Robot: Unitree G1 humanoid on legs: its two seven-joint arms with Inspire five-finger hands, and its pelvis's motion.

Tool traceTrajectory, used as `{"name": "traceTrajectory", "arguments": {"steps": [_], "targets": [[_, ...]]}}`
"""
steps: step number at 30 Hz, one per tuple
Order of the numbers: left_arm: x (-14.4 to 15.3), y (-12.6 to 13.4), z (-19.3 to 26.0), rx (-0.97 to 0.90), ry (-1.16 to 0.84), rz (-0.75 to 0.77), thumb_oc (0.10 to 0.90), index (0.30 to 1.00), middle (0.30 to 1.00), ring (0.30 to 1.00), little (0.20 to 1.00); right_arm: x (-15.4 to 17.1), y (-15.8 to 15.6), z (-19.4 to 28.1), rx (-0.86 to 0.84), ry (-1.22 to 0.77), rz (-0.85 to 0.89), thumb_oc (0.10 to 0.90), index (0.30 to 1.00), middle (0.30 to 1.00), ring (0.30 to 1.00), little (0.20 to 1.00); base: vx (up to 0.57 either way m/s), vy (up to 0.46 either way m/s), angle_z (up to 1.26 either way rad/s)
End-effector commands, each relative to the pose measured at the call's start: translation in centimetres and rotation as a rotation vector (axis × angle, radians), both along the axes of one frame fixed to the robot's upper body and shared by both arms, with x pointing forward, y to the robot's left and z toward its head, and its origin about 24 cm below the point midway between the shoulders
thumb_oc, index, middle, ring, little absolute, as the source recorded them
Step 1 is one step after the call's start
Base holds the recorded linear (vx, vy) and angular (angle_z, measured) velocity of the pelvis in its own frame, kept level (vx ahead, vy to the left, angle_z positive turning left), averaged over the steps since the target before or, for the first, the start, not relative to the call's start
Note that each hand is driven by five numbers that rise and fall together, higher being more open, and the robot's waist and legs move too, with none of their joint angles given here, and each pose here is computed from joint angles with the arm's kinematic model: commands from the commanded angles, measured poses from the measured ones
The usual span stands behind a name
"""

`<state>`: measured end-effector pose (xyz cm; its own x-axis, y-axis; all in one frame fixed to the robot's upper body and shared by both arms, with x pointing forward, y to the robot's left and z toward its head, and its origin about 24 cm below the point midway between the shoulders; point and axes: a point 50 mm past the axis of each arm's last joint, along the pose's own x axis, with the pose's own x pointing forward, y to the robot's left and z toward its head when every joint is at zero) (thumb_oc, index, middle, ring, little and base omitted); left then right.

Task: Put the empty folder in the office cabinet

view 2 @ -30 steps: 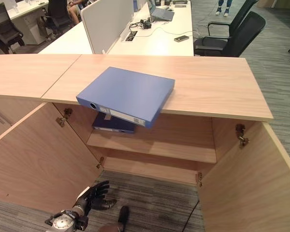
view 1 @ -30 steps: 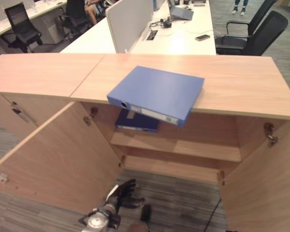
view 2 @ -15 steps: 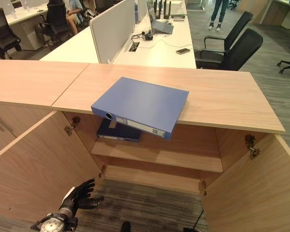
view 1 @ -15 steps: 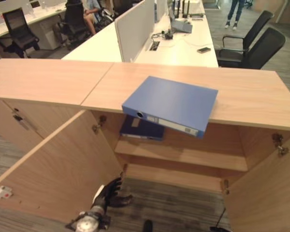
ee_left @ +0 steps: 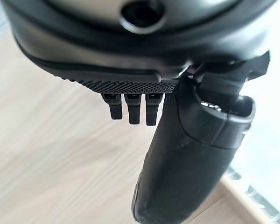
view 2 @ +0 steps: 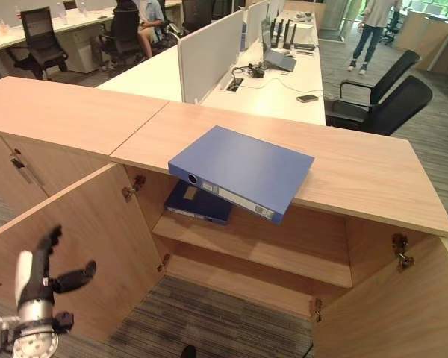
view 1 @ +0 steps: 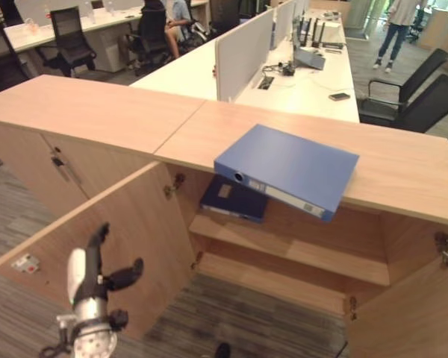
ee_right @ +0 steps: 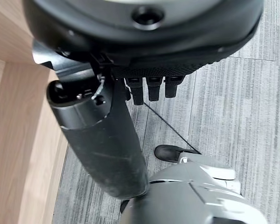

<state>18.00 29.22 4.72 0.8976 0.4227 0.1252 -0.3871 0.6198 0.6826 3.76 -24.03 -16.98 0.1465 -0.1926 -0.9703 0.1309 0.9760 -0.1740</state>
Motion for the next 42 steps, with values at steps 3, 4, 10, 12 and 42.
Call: {"name": "traceTrajectory", "arguments": {"steps": [3, 4, 10, 12, 42], "targets": [[4.9, -5.4, 10.1, 0.427, -0.417, -0.39, 0.8, 0.9, 0.9, 0.9, 0.9, 3.7, 0.6, 0.3, -0.017, -0.084, 0.086, 0.8, 0.9, 0.9, 0.9, 0.9, 0.01, 0.002, -0.02], [5.1, -6.1, 10.5, 0.465, -0.424, -0.435, 0.8, 0.9, 0.9, 0.9, 0.9, 3.9, 0.6, 0.4, -0.017, -0.088, 0.095, 0.8, 0.9, 0.9, 0.9, 0.9, 0.02, 0.007, -0.07], [6.2, -10.7, 12.4, 0.662, -0.486, -0.702, 0.8, 0.9, 0.9, 0.9, 0.9, 4.2, 0.7, 0.4, -0.02, -0.085, 0.142, 0.8, 0.9, 0.9, 0.9, 0.9, 0.03, 0.008, -0.06], [6.6, -11.9, 12.4, 0.7, -0.477, -0.773, 0.8, 0.9, 0.9, 0.9, 0.9, 4.2, 0.6, 0.4, -0.023, -0.084, 0.15, 0.8, 0.9, 0.9, 0.9, 0.9, 0.02, 0.006, -0.14], [10.2, -16.0, 11.6, 0.811, -0.509, -0.802, 0.8, 0.9, 0.9, 0.9, 0.9, 3.3, -0.3, 0.5, -0.083, -0.04, 0.159, 0.8, 0.9, 0.9, 0.9, 0.9, 0.0, 0.001, -0.03]]}}
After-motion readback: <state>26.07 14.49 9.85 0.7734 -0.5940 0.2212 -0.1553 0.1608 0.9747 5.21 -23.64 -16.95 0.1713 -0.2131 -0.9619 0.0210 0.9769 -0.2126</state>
